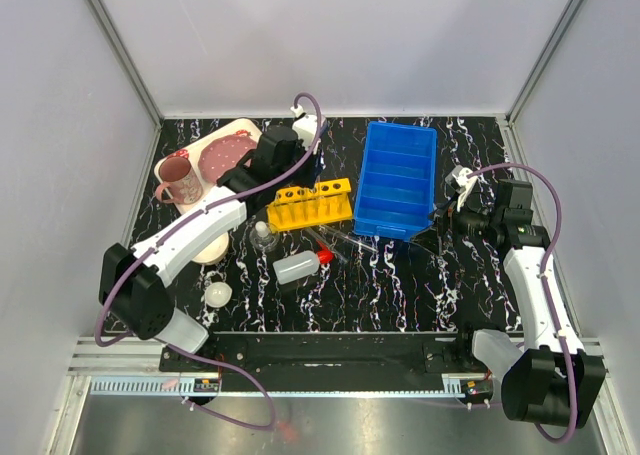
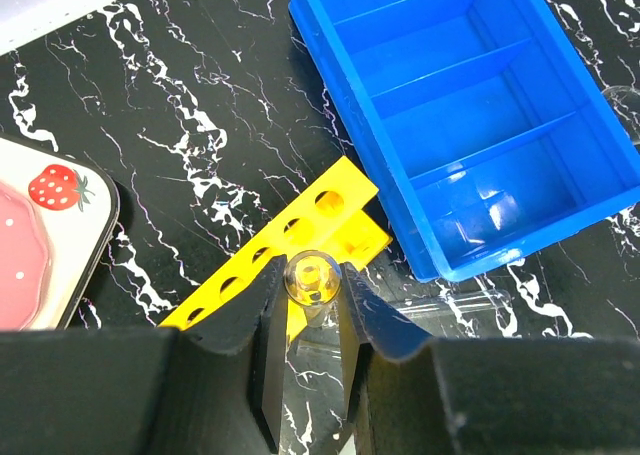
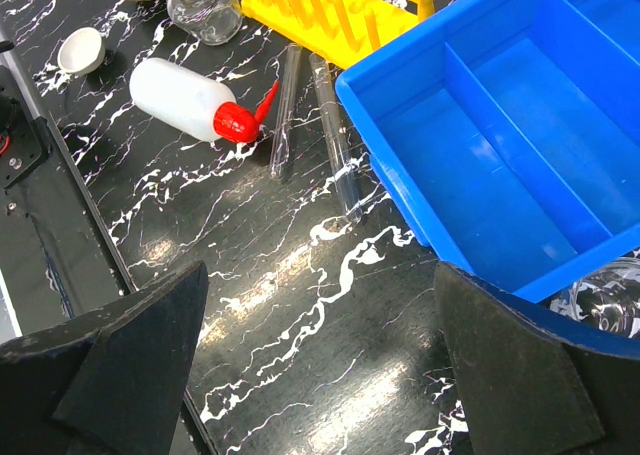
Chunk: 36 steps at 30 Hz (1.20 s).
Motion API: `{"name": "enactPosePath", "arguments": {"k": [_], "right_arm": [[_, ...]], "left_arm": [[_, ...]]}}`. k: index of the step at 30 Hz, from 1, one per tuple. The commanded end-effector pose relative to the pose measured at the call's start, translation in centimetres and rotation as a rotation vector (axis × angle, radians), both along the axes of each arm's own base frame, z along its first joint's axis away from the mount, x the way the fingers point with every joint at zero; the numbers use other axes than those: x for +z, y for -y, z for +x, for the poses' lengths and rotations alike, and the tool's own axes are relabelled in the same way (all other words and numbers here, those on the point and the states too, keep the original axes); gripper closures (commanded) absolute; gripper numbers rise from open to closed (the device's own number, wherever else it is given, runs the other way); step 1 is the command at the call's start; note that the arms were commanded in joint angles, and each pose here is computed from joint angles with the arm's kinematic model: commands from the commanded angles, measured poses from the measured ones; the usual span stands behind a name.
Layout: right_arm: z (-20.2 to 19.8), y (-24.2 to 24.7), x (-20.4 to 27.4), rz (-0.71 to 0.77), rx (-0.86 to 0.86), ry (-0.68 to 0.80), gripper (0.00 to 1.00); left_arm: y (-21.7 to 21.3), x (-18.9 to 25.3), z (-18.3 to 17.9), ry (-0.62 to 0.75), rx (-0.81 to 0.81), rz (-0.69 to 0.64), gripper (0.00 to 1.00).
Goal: Organize the chemistry lab equipment
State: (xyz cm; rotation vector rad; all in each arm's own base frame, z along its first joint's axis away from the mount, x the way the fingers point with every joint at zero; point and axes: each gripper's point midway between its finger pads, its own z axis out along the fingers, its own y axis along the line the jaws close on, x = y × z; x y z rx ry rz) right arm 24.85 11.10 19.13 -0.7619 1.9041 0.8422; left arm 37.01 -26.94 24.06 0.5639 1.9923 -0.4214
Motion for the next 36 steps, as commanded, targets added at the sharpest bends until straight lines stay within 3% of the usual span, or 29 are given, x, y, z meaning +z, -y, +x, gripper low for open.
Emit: {"name": "enactPosePath", "arguments": {"k": [1, 36], "right_arm": [[0.0, 0.0, 0.2, 0.000, 0.014, 0.032, 0.00], [-0.1, 0.2, -0.1, 0.001, 0.019, 0.024, 0.00]], "left_arm": [[0.6, 6.0, 0.3, 0.131, -0.003, -0.111, 0.85], [0.7, -1.4, 1.2, 0.083, -0.023, 0.008, 0.80]]}}
